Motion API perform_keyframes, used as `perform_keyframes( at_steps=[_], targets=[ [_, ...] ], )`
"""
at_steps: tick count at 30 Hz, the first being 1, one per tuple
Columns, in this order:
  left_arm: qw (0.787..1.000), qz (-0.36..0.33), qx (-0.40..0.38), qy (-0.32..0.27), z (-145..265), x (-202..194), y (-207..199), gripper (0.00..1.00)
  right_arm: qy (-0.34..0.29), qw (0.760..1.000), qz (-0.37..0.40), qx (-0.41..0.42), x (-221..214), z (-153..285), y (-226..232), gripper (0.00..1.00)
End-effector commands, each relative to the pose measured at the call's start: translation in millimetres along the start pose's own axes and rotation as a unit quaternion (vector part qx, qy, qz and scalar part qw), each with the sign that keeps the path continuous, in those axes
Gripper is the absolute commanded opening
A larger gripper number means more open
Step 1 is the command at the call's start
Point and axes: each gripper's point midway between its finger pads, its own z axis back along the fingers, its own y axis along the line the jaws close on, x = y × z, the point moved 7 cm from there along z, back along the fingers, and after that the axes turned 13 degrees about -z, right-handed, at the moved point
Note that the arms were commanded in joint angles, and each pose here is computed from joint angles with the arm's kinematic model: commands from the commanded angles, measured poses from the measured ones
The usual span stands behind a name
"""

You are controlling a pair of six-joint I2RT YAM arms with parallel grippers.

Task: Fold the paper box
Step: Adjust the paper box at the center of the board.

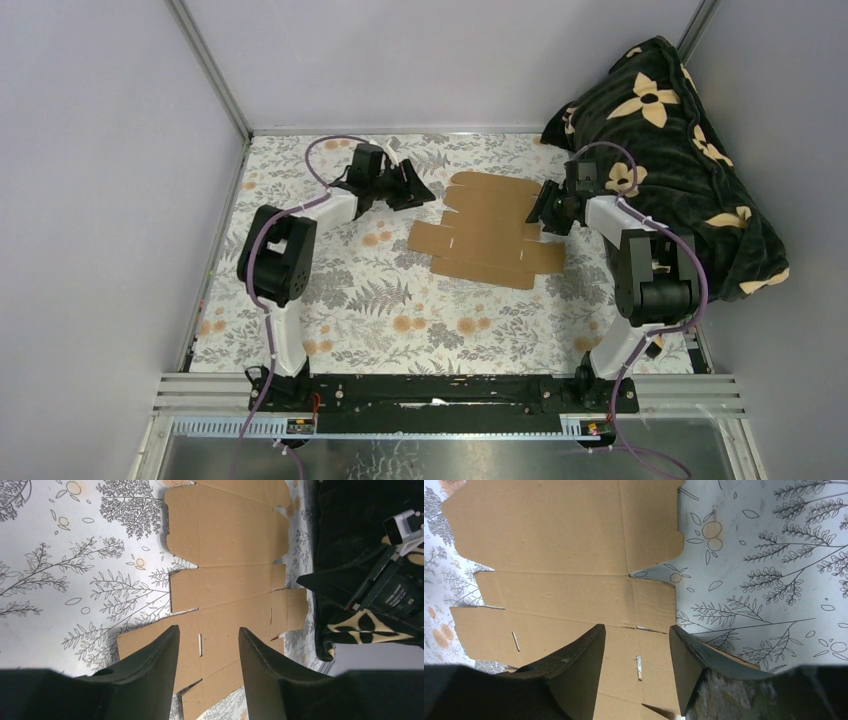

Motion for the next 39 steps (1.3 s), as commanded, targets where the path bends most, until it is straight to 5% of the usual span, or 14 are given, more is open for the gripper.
perform_keyframes(
  at_steps=[1, 6, 9, 26, 39],
  targets=[
    [1.0, -0.009, -0.027, -0.007, -16, 2, 3, 0.49, -0.014, 1.0, -0.015, 0.007, 5, -6, -7, 0.56],
    [1.0, -0.013, -0.011, 0.001, -24, -5, 14, 0.31, -0.017, 1.0, -0.025, -0.001, 5, -9, -16, 0.39],
    [1.0, -0.019, 0.017, 0.007, -25, -9, 21, 0.21, -0.028, 0.999, -0.034, -0.015, 12, -7, -26, 0.37],
    [0.999, -0.041, 0.009, 0.012, -36, -8, 3, 0.17, -0.016, 0.999, -0.032, -0.01, 5, -32, -36, 0.4],
    [0.996, -0.069, -0.008, 0.056, -61, -45, -37, 0.15, -0.004, 0.999, -0.03, 0.035, 2, -26, -25, 0.39]
  ],
)
